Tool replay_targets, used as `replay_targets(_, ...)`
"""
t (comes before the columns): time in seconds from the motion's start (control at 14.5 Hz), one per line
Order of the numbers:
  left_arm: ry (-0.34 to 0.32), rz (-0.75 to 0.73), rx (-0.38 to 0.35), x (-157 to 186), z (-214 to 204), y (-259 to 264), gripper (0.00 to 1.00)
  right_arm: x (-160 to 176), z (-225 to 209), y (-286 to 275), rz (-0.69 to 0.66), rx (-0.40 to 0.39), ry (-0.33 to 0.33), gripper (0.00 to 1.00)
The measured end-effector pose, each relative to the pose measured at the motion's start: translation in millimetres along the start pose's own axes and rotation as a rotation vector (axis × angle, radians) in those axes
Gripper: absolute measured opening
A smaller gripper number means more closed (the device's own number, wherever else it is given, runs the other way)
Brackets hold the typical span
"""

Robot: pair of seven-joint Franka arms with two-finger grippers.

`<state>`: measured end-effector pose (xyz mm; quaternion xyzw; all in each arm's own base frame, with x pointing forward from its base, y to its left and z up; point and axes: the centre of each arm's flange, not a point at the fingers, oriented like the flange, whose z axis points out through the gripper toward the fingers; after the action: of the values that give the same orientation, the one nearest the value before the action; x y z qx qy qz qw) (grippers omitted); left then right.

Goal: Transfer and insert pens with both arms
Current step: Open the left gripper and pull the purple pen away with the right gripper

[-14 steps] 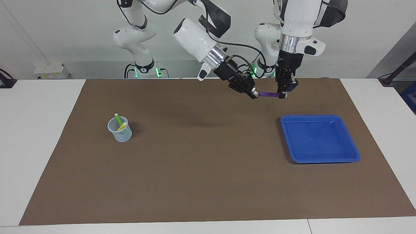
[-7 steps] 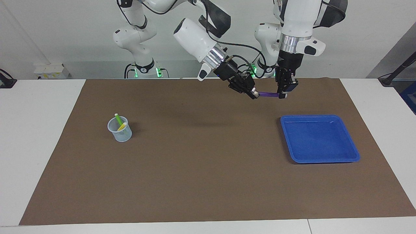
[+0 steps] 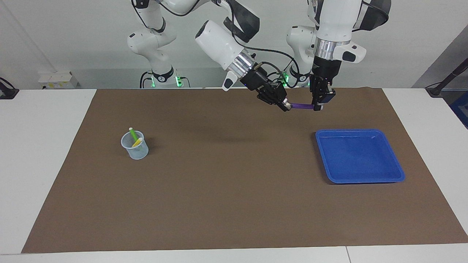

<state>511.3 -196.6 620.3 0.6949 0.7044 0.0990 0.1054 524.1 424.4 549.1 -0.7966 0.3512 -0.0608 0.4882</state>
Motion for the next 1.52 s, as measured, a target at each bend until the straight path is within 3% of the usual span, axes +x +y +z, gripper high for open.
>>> replay_targets(0.48, 0.000, 0.001, -0.001, -1, 0, 0, 0.20, 1, 0, -1, 0.000, 0.002, 0.001, 0.19)
replay_targets(0.62, -0.001, 0.002, -0.003, 0, -2, -1, 0.36, 1, 0, 0, 0.001, 0.001, 0.001, 0.19)
replay_targets(0.69, -0.002, 0.002, -0.005, 0, -3, -1, 0.49, 1, 0, 0, 0.001, 0.000, 0.001, 0.19)
replay_targets(1.18, -0.004, 0.001, -0.011, 0, -7, -2, 0.60, 3, 3, 3, -0.009, -0.010, 0.000, 0.19)
replay_targets(1.24, -0.004, 0.002, -0.011, 0, -7, -2, 0.66, 4, 4, 5, -0.019, -0.018, -0.004, 0.19)
replay_targets(1.52, -0.002, 0.045, -0.011, 1, -6, -2, 0.70, 23, 7, 18, -0.117, -0.105, -0.056, 0.19)
